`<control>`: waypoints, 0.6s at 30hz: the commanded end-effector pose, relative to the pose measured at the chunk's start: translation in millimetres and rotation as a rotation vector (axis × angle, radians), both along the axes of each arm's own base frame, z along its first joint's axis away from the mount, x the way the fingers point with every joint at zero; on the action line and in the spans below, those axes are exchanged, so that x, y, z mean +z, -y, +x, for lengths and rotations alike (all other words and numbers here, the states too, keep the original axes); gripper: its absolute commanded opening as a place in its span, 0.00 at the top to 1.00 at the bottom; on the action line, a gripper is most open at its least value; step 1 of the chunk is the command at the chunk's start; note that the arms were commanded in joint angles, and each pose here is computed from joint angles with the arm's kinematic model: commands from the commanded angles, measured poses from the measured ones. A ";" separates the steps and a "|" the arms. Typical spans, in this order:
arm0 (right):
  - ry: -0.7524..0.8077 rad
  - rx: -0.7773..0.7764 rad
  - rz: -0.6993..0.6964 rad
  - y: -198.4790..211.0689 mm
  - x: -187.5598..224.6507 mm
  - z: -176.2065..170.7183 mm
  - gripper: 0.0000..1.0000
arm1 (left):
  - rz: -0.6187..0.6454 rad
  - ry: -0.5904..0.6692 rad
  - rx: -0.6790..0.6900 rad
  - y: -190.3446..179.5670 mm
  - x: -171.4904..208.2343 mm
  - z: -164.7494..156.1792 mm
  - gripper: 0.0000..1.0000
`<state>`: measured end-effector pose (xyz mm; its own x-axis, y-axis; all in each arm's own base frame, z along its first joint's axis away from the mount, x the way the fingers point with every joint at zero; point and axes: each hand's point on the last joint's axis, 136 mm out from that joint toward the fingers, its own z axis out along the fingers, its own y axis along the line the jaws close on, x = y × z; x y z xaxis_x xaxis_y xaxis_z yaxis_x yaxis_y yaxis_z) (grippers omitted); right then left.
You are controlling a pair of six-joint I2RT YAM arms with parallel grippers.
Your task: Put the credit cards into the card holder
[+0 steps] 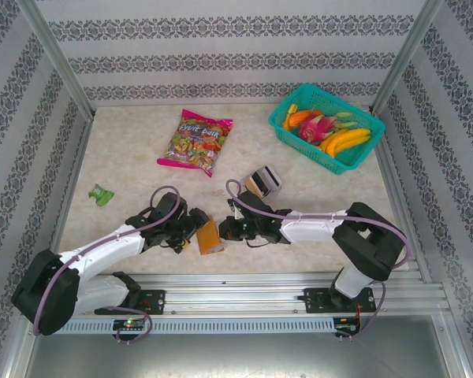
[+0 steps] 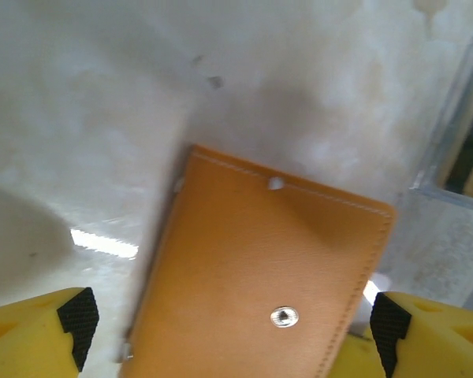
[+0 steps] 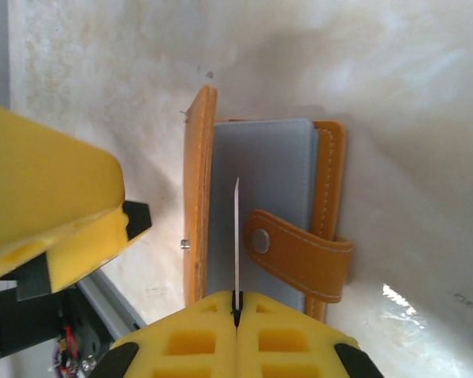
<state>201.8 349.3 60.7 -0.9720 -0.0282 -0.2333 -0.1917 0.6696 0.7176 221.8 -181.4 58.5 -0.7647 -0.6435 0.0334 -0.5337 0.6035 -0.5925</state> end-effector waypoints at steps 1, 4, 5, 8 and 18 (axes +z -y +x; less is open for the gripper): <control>0.043 0.014 0.103 -10.0 29.7 -0.3 1.00 | -0.058 0.059 0.013 9.4 14.2 14.7 0.07; 0.045 0.024 0.119 -10.8 35.9 -2.5 1.00 | -0.085 0.084 0.021 12.5 18.5 19.0 0.05; 0.040 0.032 0.126 -11.6 37.0 -3.4 1.00 | -0.086 0.090 0.019 13.1 20.3 20.2 0.05; 0.025 0.049 0.151 -16.0 39.4 -6.1 1.00 | -0.074 0.096 0.012 13.4 22.9 22.4 0.03; -0.009 0.057 0.179 -22.3 36.4 -7.8 1.00 | 0.001 0.004 0.075 -3.5 -0.2 10.7 0.18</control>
<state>196.7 364.7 93.2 -0.9711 -0.0329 -0.2365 -0.2145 0.5555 0.8034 235.3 -188.7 64.2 -0.7511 -0.6596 0.0281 -0.5248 0.5707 -0.6316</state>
